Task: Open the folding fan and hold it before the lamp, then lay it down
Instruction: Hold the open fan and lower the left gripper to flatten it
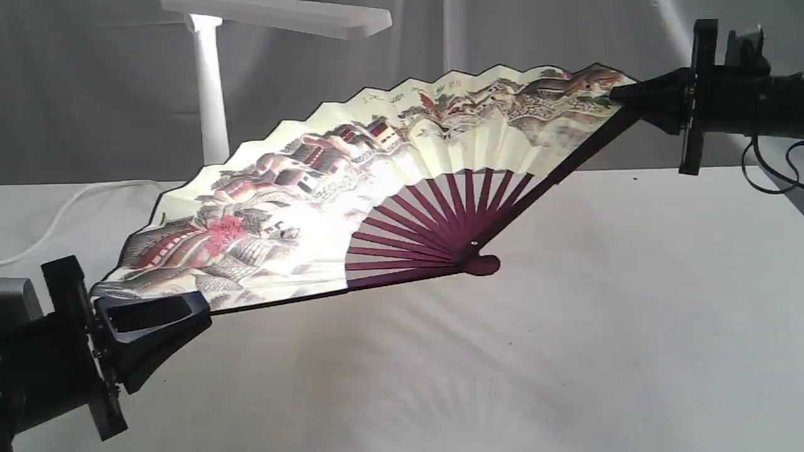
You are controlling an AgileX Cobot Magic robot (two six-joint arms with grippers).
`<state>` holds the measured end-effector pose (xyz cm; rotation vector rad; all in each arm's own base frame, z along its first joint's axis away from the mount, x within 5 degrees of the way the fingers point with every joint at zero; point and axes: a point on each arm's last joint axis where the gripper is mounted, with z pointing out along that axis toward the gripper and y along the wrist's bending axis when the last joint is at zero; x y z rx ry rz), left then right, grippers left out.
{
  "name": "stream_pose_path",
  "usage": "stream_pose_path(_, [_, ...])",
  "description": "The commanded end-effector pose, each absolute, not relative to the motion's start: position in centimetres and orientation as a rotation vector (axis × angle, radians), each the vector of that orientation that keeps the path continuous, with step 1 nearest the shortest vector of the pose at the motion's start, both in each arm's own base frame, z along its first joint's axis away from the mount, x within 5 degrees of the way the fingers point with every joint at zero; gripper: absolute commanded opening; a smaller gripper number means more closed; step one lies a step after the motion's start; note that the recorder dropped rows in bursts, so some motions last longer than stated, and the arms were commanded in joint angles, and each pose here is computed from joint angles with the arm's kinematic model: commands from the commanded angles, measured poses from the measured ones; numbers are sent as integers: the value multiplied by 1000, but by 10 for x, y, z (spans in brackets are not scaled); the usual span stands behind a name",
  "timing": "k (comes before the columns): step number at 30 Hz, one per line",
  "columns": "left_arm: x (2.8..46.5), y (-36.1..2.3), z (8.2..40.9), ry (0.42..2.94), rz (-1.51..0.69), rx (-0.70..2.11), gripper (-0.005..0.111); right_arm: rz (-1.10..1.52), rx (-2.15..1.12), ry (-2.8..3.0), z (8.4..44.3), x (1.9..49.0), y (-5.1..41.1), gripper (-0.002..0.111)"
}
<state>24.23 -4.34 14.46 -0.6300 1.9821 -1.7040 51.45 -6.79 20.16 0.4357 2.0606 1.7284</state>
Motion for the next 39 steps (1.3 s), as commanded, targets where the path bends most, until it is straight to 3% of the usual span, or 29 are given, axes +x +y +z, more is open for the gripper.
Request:
stream_pose_path(1, [225, -49, 132, 2188, -1635, -469, 0, 1707, 551, 1875, 219, 520, -93, 0])
stream_pose_path(18, [221, -50, 130, 2229, -1639, -396, 0, 1647, 551, 1985, 213, 517, -91, 0])
stream_pose_path(26, [221, -50, 130, 2233, -1651, -425, 0, 1772, 560, 1832, 227, 523, -81, 0])
stream_pose_path(39, [216, -51, 169, 2128, -1616, -309, 0, 1779, 516, 1896, 225, 525, -56, 0])
